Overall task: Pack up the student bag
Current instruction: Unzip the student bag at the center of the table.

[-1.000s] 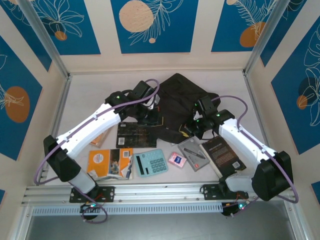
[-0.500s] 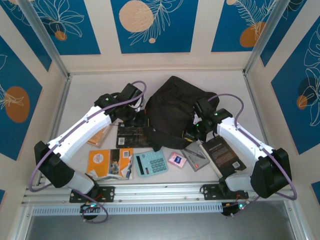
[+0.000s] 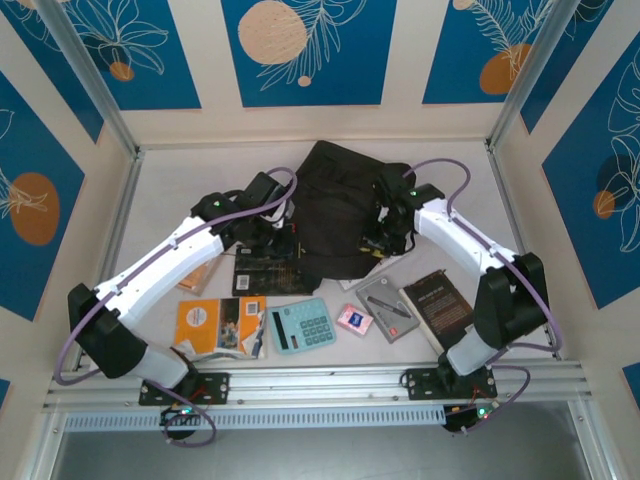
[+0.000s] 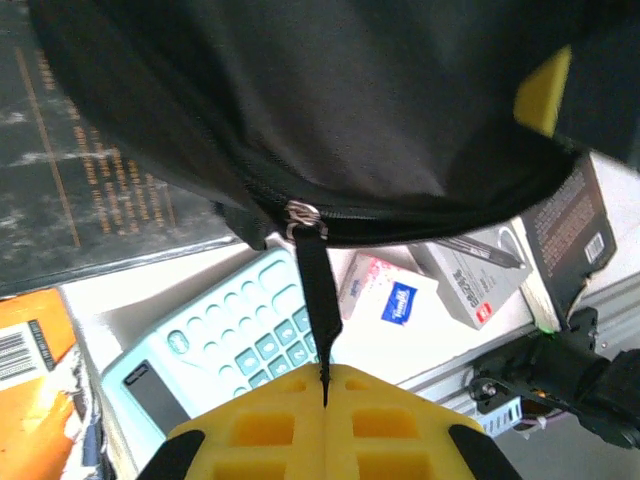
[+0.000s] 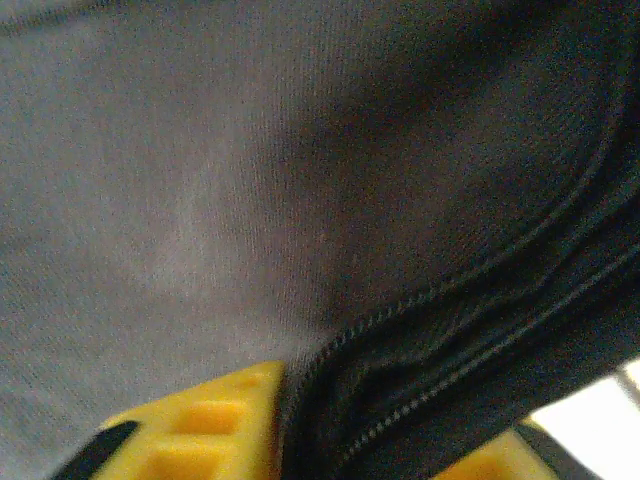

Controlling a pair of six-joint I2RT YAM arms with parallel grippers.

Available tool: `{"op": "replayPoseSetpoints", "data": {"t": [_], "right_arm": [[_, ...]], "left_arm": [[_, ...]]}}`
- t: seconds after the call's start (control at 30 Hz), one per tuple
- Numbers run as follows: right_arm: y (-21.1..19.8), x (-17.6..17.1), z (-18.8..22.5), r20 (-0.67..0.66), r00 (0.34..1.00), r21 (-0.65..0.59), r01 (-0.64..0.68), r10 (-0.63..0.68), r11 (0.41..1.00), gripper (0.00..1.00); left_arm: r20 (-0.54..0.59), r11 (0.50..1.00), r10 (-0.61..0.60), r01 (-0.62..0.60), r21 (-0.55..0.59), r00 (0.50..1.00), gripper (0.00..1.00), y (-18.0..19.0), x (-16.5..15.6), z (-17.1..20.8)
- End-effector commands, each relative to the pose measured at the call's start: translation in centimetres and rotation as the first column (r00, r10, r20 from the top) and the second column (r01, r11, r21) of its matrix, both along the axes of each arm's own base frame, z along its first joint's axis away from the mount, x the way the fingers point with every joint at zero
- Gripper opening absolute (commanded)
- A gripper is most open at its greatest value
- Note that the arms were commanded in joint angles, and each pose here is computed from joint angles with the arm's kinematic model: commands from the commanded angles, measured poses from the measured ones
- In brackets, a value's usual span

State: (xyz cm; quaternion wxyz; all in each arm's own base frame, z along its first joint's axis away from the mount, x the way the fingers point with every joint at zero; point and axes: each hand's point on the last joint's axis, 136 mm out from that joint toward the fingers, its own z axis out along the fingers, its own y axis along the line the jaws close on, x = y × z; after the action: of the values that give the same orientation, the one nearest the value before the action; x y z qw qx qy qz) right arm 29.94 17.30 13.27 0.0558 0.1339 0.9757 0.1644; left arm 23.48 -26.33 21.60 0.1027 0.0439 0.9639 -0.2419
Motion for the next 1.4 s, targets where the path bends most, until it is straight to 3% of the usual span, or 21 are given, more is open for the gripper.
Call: {"op": "replayPoseSetpoints", "data": {"t": [0.0, 0.2, 0.37, 0.57, 0.87, 1.17, 1.37], "right_arm": [[-1.8, 1.7, 1.5, 0.051, 0.998, -0.067, 0.042, -0.039, 0.997, 0.36], [-1.5, -0.6, 3.9, 0.074, 0.995, 0.023, 0.064, -0.066, 0.998, 0.58], [-0.7, -3.9, 5.0, 0.003, 0.983, 0.204, 0.179, -0.184, 0.962, 0.59], [1.8, -5.5, 5.0, -0.178, 0.937, 0.404, 0.349, -0.301, 0.846, 0.58], [4.1, -3.7, 3.6, -0.299, 0.877, 0.439, 0.476, -0.376, 0.762, 0.66], [3.8, -4.1, 0.5, -0.314, 0.86, 0.306, 0.494, -0.403, 0.814, 0.48], [2.0, -5.2, -0.5, -0.267, 0.874, 0.239, 0.468, -0.405, 0.851, 0.19]], "left_arm": [[0.005, 0.996, -0.064, 0.065, -0.062, 0.998, 0.0, -2.2, -0.6, 1.1], [0.016, 0.988, -0.082, 0.083, -0.13, 0.997, 0.0, -5.2, 0.6, 2.4], [0.015, 0.979, -0.102, 0.103, -0.174, 0.995, 0.0, -6.4, 0.8, 3.1], [0.018, 0.978, -0.113, 0.114, -0.172, 0.993, 0.0, -5.9, 0.2, 3.1], [0.023, 0.972, -0.115, 0.117, -0.205, 0.993, 0.0, -5.6, -0.5, 3.1], [0.034, 0.991, -0.059, 0.062, -0.118, 0.998, 0.0, -3.7, 0.2, 1.8], [0.039, 0.998, -0.012, 0.014, -0.061, 0.999, 0.0, -2.0, 0.7, 0.9]]}}
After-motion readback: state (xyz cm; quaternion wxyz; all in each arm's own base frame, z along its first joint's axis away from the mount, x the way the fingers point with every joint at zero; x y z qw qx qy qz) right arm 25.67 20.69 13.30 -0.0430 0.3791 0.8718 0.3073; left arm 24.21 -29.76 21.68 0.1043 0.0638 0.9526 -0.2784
